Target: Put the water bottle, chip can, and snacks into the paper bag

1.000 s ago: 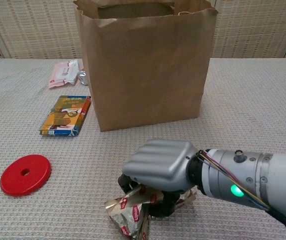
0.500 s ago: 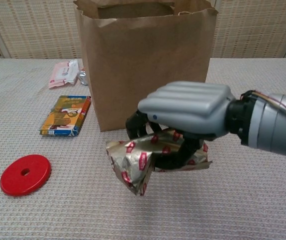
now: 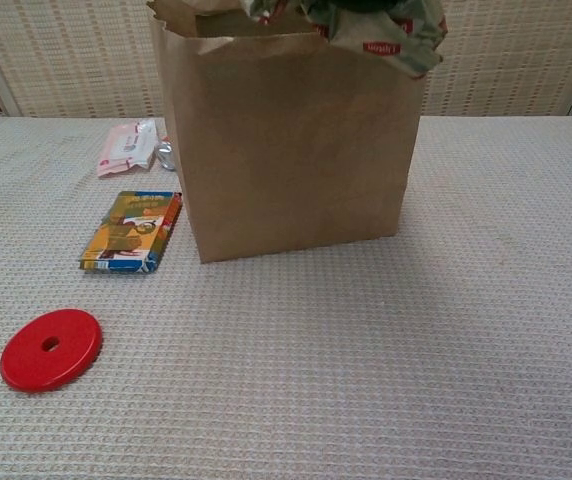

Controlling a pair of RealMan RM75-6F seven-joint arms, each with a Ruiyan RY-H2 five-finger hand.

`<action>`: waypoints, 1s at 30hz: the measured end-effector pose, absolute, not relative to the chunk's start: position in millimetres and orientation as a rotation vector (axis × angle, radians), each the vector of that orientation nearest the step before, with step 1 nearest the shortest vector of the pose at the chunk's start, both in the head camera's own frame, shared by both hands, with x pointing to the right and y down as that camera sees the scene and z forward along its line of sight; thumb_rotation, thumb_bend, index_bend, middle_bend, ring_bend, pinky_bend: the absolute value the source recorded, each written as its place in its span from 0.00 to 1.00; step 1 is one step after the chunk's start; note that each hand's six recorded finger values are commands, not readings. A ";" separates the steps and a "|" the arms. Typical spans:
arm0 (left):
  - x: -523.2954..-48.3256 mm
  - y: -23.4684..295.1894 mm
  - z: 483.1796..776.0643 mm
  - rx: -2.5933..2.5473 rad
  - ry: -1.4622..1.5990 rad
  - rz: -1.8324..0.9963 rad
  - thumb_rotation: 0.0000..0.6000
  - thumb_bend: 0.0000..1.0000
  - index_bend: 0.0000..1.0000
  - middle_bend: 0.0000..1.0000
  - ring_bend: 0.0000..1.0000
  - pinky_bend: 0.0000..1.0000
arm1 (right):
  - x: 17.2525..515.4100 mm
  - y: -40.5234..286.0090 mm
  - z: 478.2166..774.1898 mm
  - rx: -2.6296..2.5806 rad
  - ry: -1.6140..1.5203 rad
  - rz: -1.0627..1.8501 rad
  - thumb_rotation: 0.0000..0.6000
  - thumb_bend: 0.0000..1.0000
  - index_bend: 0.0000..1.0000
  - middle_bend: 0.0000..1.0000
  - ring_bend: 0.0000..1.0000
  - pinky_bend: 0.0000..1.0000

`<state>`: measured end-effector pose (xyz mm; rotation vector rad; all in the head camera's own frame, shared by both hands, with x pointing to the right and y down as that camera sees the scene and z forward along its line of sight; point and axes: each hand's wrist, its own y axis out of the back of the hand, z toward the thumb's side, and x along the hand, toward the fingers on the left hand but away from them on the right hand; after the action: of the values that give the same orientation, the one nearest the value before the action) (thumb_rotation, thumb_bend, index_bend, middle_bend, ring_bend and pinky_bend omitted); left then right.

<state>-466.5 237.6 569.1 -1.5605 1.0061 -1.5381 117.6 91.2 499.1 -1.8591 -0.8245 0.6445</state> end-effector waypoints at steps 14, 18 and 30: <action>-467.0 237.0 569.5 -1.567 1.008 -1.536 1.00 0.40 0.08 0.00 0.00 0.00 | 118.8 11.1 510.3 -1.660 -1.033 0.861 1.00 0.43 0.60 0.52 0.52 0.60; -467.1 237.1 569.5 -1.568 1.008 -1.536 1.00 0.40 0.08 0.00 0.00 0.00 | 102.3 -5.1 520.8 -1.611 -1.055 0.922 1.00 0.43 0.54 0.52 0.49 0.56; -468.1 236.9 569.2 -1.578 1.010 -1.533 1.00 0.40 0.08 0.00 0.00 0.00 | 77.2 -2.4 545.6 -1.627 -0.974 1.099 1.00 0.12 0.00 0.11 0.02 0.14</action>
<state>-468.1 236.9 569.2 -1.5779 1.0100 -1.5329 77.2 -2.4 545.6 -1.6274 -0.9737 1.0990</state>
